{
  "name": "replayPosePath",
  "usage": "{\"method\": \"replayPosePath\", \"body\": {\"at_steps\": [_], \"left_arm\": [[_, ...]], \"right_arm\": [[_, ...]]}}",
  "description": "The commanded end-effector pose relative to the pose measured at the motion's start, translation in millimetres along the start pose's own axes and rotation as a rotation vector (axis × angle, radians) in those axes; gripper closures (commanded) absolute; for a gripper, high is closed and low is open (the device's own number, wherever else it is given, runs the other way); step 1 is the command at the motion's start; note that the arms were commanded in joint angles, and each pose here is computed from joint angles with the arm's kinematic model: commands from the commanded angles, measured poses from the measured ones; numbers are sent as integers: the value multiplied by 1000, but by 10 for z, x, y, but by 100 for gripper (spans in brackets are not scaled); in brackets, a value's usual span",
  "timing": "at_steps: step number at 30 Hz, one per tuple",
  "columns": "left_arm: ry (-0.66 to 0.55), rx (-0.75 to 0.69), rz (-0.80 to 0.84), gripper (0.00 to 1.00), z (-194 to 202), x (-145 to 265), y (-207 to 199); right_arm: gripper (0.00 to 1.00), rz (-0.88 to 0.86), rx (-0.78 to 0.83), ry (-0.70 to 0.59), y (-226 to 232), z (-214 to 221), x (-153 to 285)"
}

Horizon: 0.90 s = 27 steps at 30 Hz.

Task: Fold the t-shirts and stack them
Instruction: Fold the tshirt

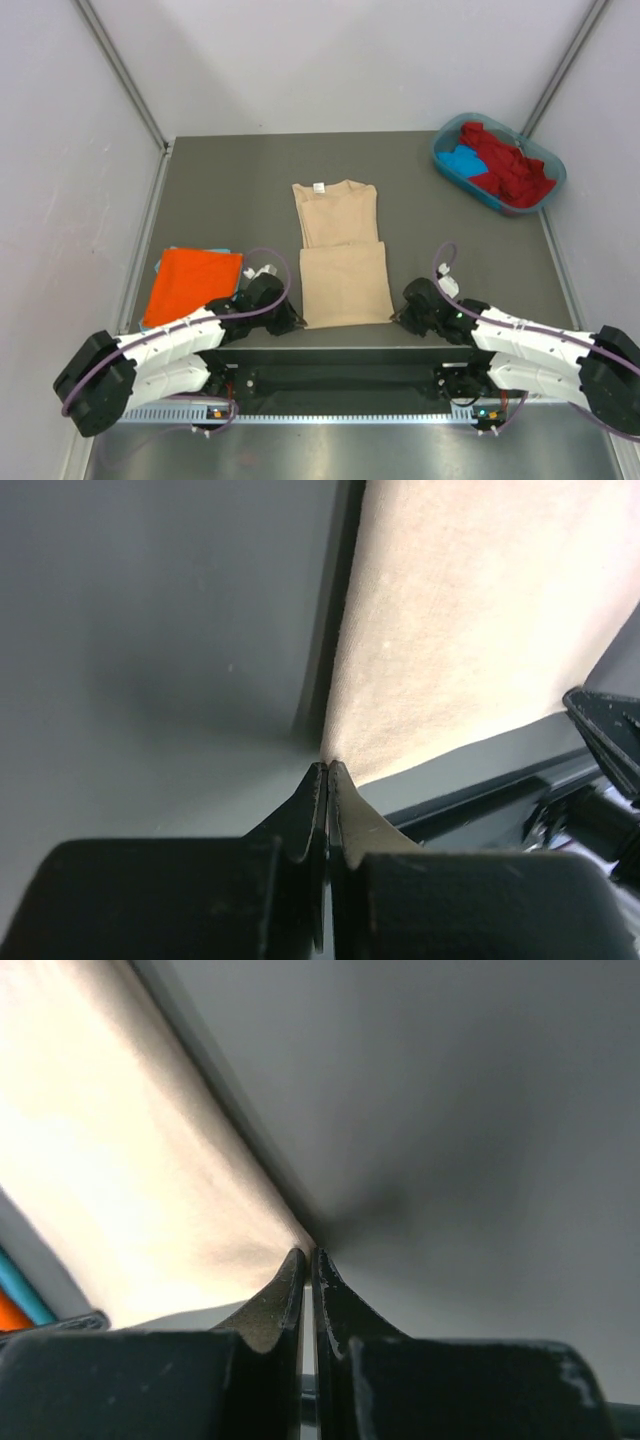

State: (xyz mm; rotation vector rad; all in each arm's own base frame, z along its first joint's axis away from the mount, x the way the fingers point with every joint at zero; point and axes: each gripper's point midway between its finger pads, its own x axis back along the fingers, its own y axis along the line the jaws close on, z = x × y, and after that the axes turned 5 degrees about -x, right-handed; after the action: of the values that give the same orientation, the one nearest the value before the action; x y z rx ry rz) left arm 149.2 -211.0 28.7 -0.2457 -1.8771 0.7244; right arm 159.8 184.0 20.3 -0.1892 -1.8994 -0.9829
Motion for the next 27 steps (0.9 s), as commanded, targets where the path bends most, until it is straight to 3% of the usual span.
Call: {"method": "replayPosePath", "body": {"at_steps": [1,5,8,27], "left_arm": [[72,-46,-27,100,192,52,26],[70,-45,-51,79,303,42,89],[46,-41,-69,70,357,63,119],[-120,91,-118,63,233,-7,188]], "right_arm": [[100,52,49,0,-270,75,-27],[100,48,41,13,-329,139,-49],[100,36,32,10,-330,143,-36],[100,7,29,17,-349,163,-27]]}}
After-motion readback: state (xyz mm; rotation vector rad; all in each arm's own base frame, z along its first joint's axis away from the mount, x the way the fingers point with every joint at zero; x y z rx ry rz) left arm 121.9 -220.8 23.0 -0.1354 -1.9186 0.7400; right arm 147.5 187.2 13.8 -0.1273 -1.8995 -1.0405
